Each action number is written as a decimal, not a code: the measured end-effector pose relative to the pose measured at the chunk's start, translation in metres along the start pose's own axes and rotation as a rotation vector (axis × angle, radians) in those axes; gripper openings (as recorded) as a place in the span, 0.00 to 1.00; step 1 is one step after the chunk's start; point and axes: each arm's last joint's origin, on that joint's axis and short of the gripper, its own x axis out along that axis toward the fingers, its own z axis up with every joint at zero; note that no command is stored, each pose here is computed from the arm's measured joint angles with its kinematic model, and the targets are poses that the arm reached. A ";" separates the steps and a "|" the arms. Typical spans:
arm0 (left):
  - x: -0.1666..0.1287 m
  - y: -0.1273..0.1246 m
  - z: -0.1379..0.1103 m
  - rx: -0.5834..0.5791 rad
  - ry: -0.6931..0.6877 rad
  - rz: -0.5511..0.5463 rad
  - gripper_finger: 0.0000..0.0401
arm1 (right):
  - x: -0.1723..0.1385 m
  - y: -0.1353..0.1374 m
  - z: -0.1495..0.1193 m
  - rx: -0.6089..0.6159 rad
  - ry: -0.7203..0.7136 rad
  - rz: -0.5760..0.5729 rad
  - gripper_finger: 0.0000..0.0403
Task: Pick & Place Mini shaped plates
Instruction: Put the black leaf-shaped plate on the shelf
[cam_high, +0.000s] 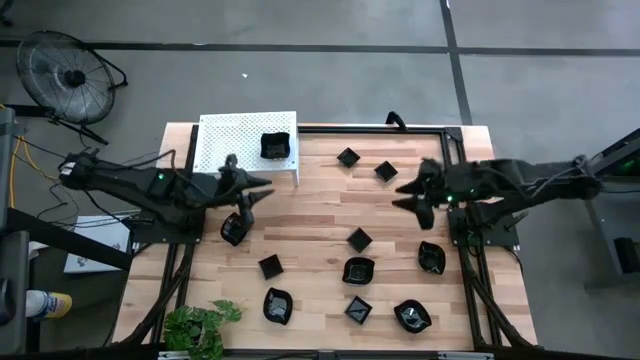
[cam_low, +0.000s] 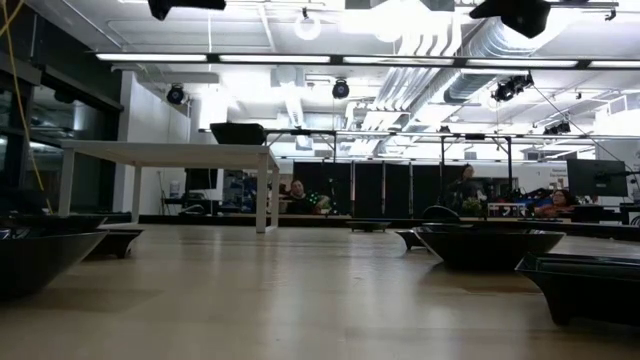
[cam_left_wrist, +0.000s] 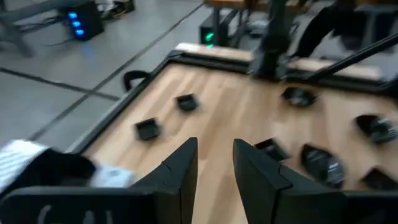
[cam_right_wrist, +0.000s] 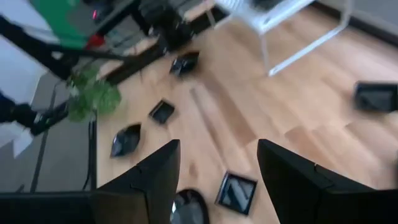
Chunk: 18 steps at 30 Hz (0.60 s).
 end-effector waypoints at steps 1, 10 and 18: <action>0.002 -0.004 -0.002 -0.017 -0.004 -0.013 0.25 | 0.004 0.003 -0.003 -0.001 0.024 0.009 0.52; -0.007 -0.041 -0.017 -0.101 -0.024 -0.001 0.25 | 0.024 0.031 -0.028 -0.035 0.145 0.025 0.52; -0.015 -0.075 -0.025 -0.167 -0.089 -0.003 0.25 | 0.037 0.059 -0.060 -0.066 0.241 0.037 0.52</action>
